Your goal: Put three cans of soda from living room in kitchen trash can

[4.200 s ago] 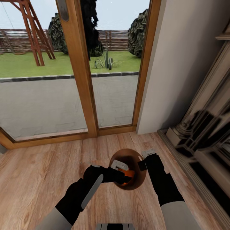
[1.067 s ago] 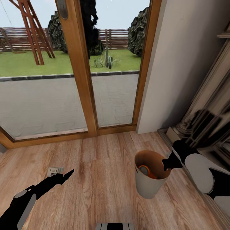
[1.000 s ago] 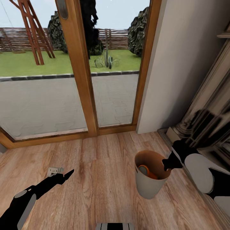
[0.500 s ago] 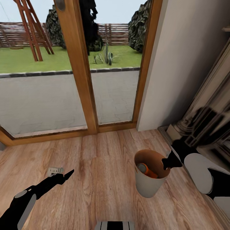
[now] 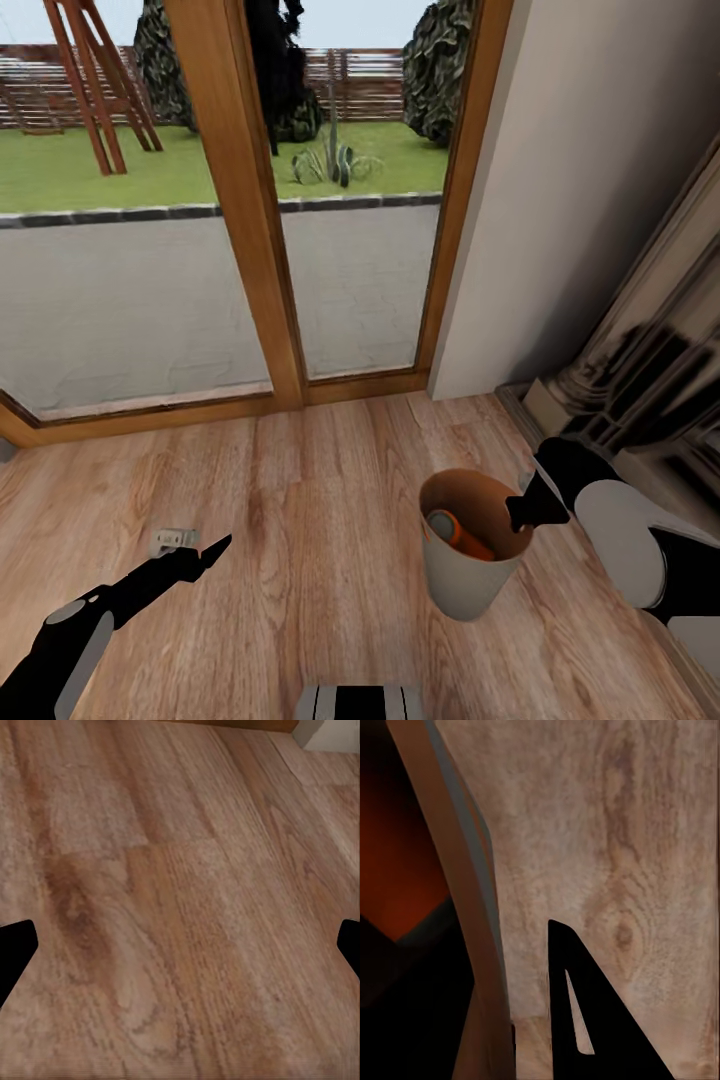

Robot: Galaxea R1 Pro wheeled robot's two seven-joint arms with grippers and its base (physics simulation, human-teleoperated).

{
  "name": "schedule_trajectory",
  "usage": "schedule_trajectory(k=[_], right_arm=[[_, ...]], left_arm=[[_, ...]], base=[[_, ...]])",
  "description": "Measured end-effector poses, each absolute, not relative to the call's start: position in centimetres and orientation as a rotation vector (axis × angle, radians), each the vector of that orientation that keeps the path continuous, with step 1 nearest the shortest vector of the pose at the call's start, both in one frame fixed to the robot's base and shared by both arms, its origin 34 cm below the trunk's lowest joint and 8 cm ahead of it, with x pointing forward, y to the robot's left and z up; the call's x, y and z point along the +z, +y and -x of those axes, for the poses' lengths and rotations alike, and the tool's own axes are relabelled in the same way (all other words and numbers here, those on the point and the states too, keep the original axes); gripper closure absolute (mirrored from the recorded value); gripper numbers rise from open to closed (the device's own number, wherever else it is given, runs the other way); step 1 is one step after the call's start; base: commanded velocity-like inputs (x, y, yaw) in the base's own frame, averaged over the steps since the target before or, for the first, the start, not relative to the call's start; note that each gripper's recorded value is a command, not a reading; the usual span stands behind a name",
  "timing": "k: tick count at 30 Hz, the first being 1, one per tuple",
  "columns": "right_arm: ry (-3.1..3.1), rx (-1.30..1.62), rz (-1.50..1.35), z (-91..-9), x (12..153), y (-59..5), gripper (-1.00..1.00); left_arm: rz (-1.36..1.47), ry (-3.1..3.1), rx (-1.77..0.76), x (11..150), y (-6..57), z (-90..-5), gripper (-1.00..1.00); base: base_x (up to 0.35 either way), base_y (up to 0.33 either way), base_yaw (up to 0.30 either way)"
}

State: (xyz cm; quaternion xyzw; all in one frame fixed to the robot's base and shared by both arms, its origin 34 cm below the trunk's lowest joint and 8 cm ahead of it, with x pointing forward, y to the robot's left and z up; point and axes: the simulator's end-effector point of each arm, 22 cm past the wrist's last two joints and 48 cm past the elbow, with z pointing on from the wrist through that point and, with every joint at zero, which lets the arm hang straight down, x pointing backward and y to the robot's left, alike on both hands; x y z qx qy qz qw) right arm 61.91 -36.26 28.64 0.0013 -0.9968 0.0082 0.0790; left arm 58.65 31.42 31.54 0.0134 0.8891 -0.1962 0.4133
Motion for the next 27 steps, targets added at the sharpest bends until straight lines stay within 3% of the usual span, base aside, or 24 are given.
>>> schedule_trajectory(k=[27], right_arm=[[-3.042,0.085,0.022,-64.1,29.9,-38.4,1.00]], left_arm=[[-0.026,2.236,-0.504,31.3,30.9,-58.6,-1.00]], base=[[0.000,0.000,0.000]])
